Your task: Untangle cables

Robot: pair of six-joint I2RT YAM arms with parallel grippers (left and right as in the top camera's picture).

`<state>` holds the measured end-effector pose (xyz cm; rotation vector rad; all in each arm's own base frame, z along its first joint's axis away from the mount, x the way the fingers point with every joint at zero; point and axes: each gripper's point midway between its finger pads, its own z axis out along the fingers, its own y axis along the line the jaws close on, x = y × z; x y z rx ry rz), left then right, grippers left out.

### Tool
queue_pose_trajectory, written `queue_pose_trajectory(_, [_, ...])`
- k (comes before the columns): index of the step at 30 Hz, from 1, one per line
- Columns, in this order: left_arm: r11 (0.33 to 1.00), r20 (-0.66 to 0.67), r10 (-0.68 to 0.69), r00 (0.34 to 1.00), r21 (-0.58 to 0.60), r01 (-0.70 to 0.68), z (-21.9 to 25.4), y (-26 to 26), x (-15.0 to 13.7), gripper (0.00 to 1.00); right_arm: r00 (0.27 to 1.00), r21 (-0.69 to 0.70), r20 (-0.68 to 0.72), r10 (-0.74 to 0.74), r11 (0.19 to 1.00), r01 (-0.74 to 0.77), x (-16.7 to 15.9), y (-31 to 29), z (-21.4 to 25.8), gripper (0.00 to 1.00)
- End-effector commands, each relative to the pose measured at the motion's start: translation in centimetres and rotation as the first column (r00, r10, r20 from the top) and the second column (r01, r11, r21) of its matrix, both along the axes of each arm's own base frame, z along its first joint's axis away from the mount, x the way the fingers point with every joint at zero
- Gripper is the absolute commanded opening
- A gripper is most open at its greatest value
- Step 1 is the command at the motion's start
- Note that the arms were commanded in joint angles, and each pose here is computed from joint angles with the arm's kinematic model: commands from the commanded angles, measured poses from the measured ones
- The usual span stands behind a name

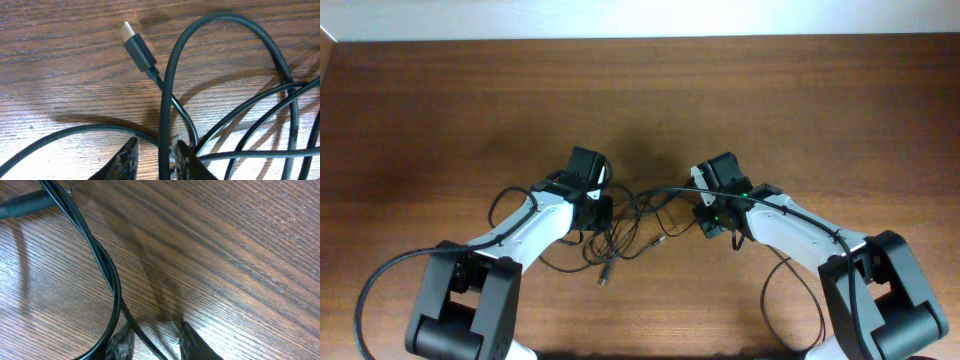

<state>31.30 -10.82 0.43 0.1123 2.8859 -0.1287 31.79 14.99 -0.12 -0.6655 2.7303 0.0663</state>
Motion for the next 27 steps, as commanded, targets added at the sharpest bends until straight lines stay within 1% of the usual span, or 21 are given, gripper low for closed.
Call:
queue_pose_trajectory(1, [1.0, -0.007, -0.014, 1.0, 0.018, 0.014, -0.2, 0.2, 0.0, 0.23, 0.999, -0.034, -0.051, -0.003, 0.999, 0.001, -0.9, -0.8, -1.7, 0.3])
queue_pose_trajectory(2, [1.0, -0.006, -0.013, 1.0, 0.021, 0.013, -0.2, 0.3, 0.0, 0.23, 0.999, -0.034, -0.051, -0.003, 0.999, 0.001, -0.9, -0.8, -1.7, 0.3])
queue_pose_trajectory(3, [1.0, -0.005, -0.013, 1.0, 0.02, 0.014, -0.2, 0.3, 0.1, 0.22, 0.999, -0.03, -0.04, -0.002, 1.0, 0.001, -0.6, -0.7, -1.7, 0.34])
queue_pose_trajectory(6, [1.0, 0.0, -0.013, 1.0, 0.019, 0.013, -0.2, 0.2, 0.2, 0.21, 1.0, -0.01, 0.016, 0.019, 1.0, -0.019, 0.6, -0.1, -1.2, 0.34])
queue_pose_trajectory(9, [1.0, 0.0, -0.013, 1.0, 0.019, 0.013, -0.2, 0.2, 0.2, 0.2, 0.98, 0.059, 0.039, 0.196, 0.978, -0.198, 0.6, 2.1, -0.8, 0.34])
queue_pose_trajectory(10, [1.0, 0.0, -0.013, 1.0, 0.019, 0.013, -0.2, 0.2, 0.2, 0.19, 0.976, 0.064, 0.042, 0.213, 0.974, -0.216, 0.5, 2.3, -0.8, 0.32])
queue_pose_trajectory(11, [1.0, 0.0, -0.013, 1.0, 0.019, 0.013, -0.2, 0.2, 0.2, 0.17, 0.976, 0.062, 0.042, 0.215, 0.974, -0.217, 0.5, 2.3, -0.8, 0.07])
queue_pose_trajectory(12, [1.0, 0.0, -0.013, 1.0, 0.019, 0.013, -0.2, 0.2, 0.2, 0.13, 0.976, 0.062, 0.041, 0.214, 0.974, -0.217, 0.5, 2.3, -0.8, 0.04])
queue_pose_trajectory(13, [1.0, 0.0, -0.013, 1.0, 0.019, 0.013, -0.2, 0.2, 0.2, 0.11, 0.976, 0.062, 0.039, 0.215, 0.974, -0.217, 0.5, 2.2, -0.8, 0.04])
queue_pose_trajectory(14, [0.999, 0.005, -0.008, 1.0, 0.036, 0.008, -0.2, 0.5, 0.3, 0.04, 0.976, 0.06, 0.032, 0.215, 0.975, -0.216, 0.3, 2.2, -0.9, 0.04])
queue_pose_trajectory(15, [0.998, 0.016, 0.006, 1.0, 0.069, -0.007, -0.2, 1.2, 0.4, 0.01, 0.977, 0.058, 0.025, 0.214, 0.975, -0.215, 0.2, 2.1, -0.9, 0.04])
queue_pose_trajectory(17, [0.991, 0.02, 0.098, 0.995, 0.095, -0.099, -0.2, 2.5, 0.6, 0.0, 0.989, 0.067, 0.001, 0.15, 0.987, -0.149, 0.0, 1.6, 0.0, 0.04])
queue_pose_trajectory(18, [0.988, 0.011, 0.124, 0.992, 0.096, -0.124, -0.2, 3.1, 0.5, 0.0, 0.994, 0.082, 0.0, 0.111, 0.991, -0.11, 0.1, 1.3, 1.3, 0.04])
queue_pose_trajectory(20, [0.966, -0.016, 0.245, 0.969, 0.092, -0.242, -0.4, 5.2, 0.2, 0.0, 1.0, 0.13, 0.02, -0.005, 0.991, 0.002, 0.6, 0.0, 4.4, 0.04])
queue_pose_trajectory(22, [0.934, -0.036, 0.349, 0.936, 0.094, -0.345, -0.6, 7.5, 0.0, 0.0, 0.998, 0.192, 0.035, -0.061, 0.98, 0.053, 0.1, -1.9, 7.7, 0.04])
queue_pose_trajectory(25, [0.88, -0.059, 0.472, 0.879, 0.094, -0.466, -1.1, 9.6, -0.8, 0.0, 0.99, 0.274, 0.038, -0.136, 0.954, 0.121, -0.6, -4.4, 10.7, 0.04])
queue_pose_trajectory(26, [0.845, -0.068, 0.533, 0.844, 0.092, -0.526, -1.4, 10.5, -1.2, 0.0, 0.983, 0.31, 0.053, -0.176, 0.939, 0.151, -0.7, -5.7, 12.1, 0.04])
queue_pose_trajectory(27, [0.824, -0.073, 0.566, 0.821, 0.091, -0.559, -1.5, 11.1, -1.4, 0.0, 0.975, 0.332, 0.072, -0.211, 0.927, 0.176, -0.6, -6.8, 13.1, 0.04])
